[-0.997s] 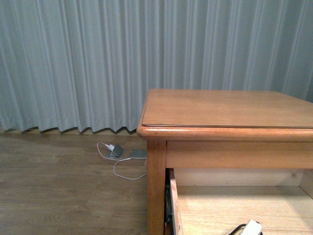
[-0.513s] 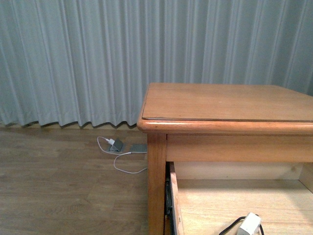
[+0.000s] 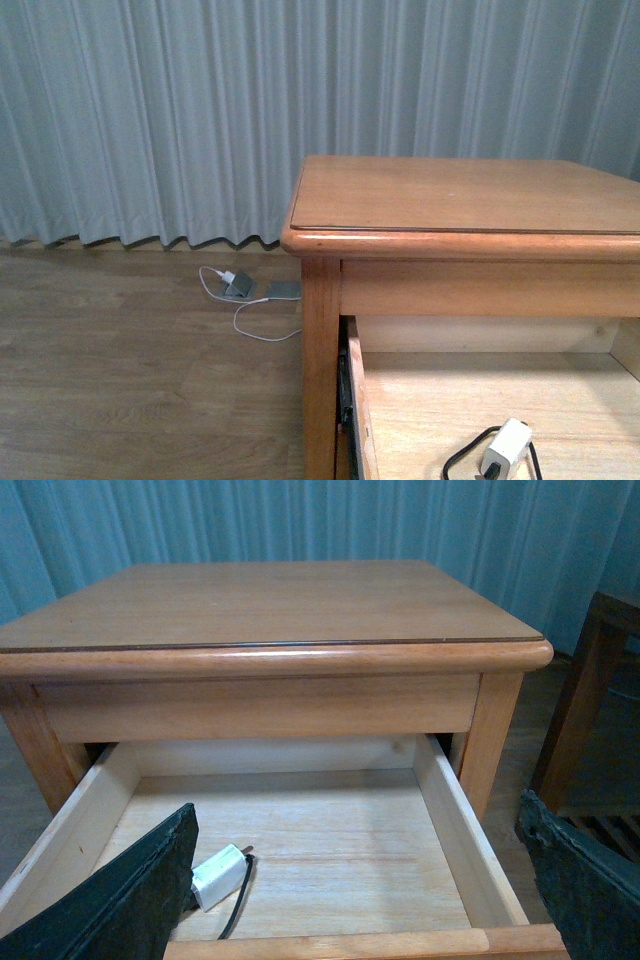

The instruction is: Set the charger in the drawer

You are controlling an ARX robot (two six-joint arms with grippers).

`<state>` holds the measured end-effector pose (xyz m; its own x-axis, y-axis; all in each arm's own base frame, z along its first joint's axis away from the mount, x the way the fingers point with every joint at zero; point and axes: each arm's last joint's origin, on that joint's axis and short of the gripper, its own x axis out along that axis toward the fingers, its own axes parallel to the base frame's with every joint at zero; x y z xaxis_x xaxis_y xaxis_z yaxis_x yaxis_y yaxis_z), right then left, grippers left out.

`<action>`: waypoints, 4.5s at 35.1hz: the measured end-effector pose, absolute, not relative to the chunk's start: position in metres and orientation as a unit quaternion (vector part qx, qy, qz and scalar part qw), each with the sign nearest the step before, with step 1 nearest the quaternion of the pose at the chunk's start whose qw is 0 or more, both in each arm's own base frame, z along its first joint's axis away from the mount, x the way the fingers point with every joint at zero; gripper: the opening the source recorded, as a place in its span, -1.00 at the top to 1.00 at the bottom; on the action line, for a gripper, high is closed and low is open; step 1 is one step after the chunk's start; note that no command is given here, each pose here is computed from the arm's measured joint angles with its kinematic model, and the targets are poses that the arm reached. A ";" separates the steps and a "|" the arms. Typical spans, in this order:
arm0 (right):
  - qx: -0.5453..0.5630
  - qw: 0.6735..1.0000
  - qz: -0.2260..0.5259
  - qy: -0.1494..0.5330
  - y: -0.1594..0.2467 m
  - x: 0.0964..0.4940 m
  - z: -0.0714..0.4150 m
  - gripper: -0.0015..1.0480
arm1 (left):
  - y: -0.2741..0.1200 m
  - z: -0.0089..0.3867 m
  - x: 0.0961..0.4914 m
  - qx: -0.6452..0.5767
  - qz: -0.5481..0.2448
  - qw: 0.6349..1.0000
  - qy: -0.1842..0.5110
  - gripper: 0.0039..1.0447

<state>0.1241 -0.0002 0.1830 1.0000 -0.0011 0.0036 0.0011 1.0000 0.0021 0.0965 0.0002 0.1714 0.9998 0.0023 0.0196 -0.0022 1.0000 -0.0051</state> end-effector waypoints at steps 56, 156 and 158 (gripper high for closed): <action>-0.013 0.969 0.041 0.241 0.046 0.324 0.100 -0.83 | 0.000 0.171 0.096 -0.002 0.001 1.000 -0.010 -0.88; 0.002 1.000 -0.001 -0.004 0.000 0.115 0.168 0.97 | 0.000 0.172 0.096 -0.002 0.001 1.000 -0.010 -0.88; 0.002 1.000 -0.001 -0.004 0.000 0.114 0.168 0.97 | 0.000 0.172 0.096 -0.002 0.001 1.000 -0.010 -0.88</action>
<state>0.1138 -0.0003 0.1685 1.0000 -0.0023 0.0086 0.0023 1.0000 0.0036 0.0964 0.0002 0.1715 0.9998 0.0023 0.0208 -0.0022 1.0000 -0.0044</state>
